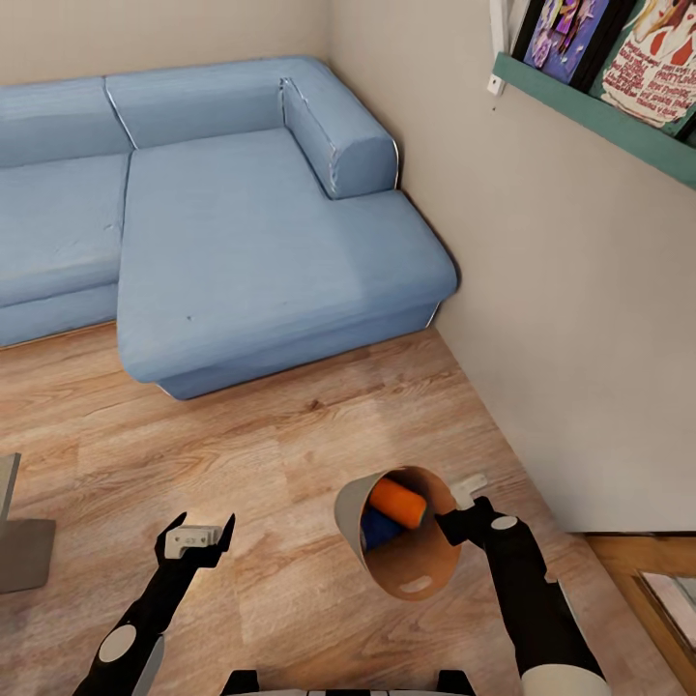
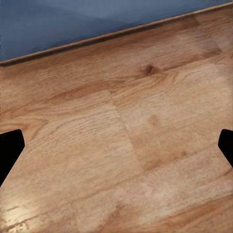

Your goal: Put the three can of soda from the living room inside the tash can in the kitchen.

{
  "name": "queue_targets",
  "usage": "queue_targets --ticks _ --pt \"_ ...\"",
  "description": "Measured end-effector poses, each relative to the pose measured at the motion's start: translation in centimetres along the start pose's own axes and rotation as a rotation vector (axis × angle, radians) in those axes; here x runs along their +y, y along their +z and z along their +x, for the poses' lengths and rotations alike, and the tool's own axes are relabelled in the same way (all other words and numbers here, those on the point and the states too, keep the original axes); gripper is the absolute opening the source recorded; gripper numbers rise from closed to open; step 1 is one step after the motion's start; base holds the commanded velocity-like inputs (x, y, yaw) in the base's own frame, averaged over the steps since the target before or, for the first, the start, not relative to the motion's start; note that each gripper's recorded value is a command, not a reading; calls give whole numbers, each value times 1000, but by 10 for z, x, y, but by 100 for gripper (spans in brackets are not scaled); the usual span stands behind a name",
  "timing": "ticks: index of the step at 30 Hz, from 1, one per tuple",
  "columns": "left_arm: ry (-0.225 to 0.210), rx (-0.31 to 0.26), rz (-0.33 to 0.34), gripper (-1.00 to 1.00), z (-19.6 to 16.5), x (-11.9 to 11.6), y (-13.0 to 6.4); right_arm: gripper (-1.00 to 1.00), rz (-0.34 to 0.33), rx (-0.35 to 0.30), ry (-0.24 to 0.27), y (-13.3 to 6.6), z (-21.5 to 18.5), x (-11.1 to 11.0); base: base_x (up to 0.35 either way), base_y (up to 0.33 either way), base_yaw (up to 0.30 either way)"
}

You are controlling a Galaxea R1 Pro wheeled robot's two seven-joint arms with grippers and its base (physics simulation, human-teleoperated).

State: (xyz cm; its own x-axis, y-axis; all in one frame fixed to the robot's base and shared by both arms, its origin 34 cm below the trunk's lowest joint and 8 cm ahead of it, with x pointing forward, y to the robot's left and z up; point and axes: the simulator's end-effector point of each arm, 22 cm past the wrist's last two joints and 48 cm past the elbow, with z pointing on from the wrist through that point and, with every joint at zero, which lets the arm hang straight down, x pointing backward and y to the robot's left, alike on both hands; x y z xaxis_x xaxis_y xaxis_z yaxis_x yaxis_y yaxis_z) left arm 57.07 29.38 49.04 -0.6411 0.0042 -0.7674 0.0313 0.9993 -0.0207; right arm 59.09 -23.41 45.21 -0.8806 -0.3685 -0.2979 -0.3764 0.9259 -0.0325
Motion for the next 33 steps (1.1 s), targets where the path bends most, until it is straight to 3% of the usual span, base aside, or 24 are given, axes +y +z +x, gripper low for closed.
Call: queue_targets --ticks 17,22,26,33 --pt "-8 -1 -5 100 0 1 0 -100 7 3 0 0 2 -4 0 0 0" --pt "-6 4 -5 100 10 1 5 -100 21 15 11 7 8 -8 0 0 0" --pt "-9 25 -6 100 26 2 8 -100 37 72 56 13 26 -15 0 0 0" --pt "-9 33 -6 100 40 2 15 -100 57 131 90 23 43 -21 0 0 0"
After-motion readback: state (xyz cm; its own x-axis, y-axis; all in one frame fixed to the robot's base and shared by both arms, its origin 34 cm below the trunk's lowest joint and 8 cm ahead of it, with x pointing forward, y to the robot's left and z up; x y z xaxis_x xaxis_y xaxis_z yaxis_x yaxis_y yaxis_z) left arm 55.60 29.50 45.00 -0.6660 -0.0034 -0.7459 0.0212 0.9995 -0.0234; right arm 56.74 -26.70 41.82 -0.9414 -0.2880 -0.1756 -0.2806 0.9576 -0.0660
